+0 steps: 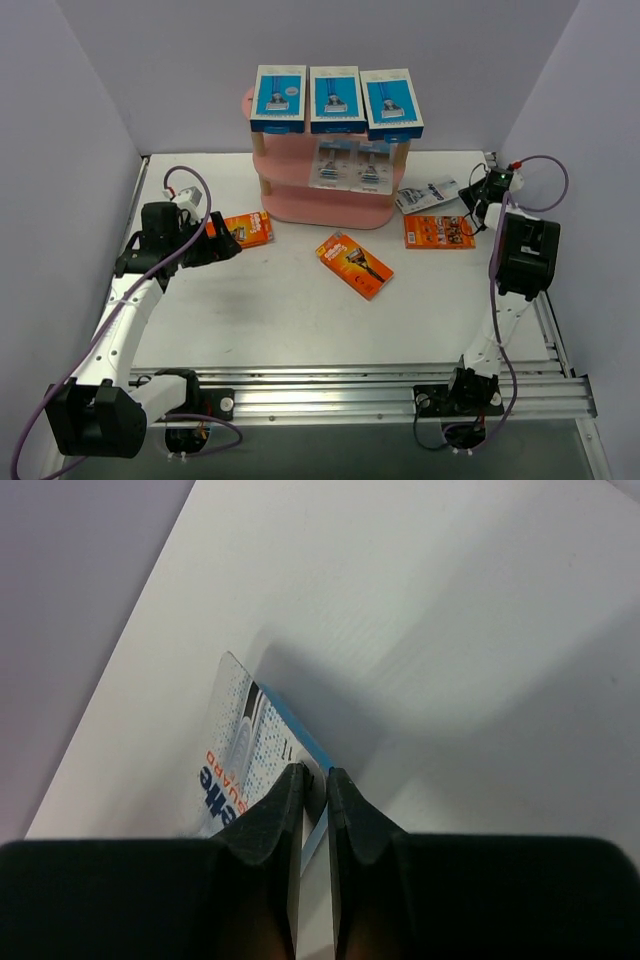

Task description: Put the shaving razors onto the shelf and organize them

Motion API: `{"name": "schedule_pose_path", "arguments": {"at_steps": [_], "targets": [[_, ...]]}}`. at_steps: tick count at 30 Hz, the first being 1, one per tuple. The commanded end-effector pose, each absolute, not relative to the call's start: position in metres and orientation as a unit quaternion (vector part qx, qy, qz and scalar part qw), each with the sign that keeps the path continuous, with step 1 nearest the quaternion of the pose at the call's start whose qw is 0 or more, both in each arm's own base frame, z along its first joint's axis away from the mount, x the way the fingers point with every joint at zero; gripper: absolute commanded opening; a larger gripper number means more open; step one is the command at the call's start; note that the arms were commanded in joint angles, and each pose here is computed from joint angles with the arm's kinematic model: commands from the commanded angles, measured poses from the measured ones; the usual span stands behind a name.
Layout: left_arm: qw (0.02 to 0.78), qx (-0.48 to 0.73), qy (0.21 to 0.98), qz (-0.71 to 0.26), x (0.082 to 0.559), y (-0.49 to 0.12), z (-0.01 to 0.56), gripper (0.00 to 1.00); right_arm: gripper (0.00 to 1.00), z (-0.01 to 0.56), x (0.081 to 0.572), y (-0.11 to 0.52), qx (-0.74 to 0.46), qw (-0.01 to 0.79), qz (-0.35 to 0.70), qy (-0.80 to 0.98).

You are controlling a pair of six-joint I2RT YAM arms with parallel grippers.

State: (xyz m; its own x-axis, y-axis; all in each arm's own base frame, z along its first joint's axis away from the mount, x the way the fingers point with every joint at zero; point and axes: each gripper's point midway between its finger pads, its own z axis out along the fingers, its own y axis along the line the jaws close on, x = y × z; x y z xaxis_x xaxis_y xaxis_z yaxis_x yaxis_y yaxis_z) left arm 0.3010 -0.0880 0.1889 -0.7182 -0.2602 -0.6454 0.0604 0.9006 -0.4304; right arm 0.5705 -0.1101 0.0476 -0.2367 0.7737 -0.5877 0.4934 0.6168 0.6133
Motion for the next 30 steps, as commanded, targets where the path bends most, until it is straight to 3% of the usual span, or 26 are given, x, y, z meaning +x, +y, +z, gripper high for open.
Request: {"name": "schedule_pose_path", "arguments": {"at_steps": [1, 19, 30], "targets": [[0.397, -0.051, 0.892, -0.211, 0.305, -0.084, 0.200, 0.94, 0.00, 0.096, 0.552, -0.108, 0.400, 0.480, 0.151, 0.766], [0.403, -0.053, 0.891, -0.204, 0.305, -0.082, 0.201, 0.94, 0.00, 0.225, 0.443, -0.075, 0.370, 0.545, 0.174, 0.732], [0.418, -0.040, 0.884, -0.207, 0.301, -0.087, 0.209, 0.94, 0.00, 0.235, 0.363, -0.048, 0.347, 0.522, 0.161, 0.762]]}}
